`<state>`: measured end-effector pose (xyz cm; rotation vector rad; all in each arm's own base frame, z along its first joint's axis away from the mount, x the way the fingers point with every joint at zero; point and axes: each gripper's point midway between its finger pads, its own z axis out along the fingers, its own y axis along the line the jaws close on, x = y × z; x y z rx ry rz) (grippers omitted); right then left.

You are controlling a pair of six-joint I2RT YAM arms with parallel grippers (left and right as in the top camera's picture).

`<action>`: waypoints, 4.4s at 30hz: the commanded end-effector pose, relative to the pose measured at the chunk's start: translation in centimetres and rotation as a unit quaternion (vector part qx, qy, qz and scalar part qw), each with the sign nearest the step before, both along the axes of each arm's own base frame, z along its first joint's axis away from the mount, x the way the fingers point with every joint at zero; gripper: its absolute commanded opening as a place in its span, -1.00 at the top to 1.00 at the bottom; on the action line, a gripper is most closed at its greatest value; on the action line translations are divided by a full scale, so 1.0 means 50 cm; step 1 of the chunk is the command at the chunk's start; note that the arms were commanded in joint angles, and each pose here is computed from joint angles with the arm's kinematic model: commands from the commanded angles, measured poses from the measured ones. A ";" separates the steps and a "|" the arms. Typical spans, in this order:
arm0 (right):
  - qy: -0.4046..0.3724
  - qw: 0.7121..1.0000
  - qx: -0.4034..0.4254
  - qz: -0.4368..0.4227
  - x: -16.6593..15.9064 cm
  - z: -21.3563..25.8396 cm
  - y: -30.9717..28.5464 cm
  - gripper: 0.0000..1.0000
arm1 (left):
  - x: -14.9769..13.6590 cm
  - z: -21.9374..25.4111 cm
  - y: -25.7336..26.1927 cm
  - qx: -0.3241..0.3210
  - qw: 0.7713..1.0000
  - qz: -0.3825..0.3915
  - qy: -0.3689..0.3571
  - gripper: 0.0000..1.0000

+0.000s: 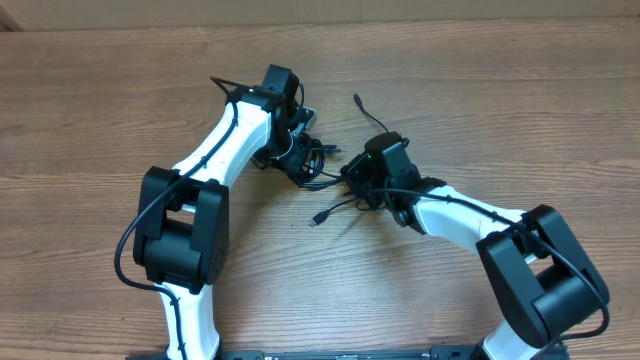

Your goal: Untangle cables

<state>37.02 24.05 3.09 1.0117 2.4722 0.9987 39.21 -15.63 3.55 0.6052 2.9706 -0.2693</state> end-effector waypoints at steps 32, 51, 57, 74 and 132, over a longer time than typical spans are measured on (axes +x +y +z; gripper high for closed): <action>0.102 0.985 0.135 0.035 -0.039 -0.003 -0.308 0.93 | 0.002 0.009 0.010 0.007 1.000 0.008 -0.006 0.92; 0.146 0.978 0.147 0.035 -0.084 -0.012 -0.322 -0.22 | 0.004 0.009 0.008 0.005 1.000 0.008 -0.007 0.91; 0.132 0.973 0.177 0.065 -0.060 0.015 -0.223 -0.20 | 0.004 0.009 0.008 0.005 1.000 0.007 -0.007 0.92; 0.053 0.980 0.187 0.043 0.022 0.073 -0.044 0.08 | -0.033 0.028 -0.059 -0.097 0.989 -0.107 0.009 0.92; -0.063 0.916 0.332 0.216 -0.013 0.205 -0.186 0.93 | -0.008 0.014 -0.014 -0.027 0.999 -0.035 -0.001 0.92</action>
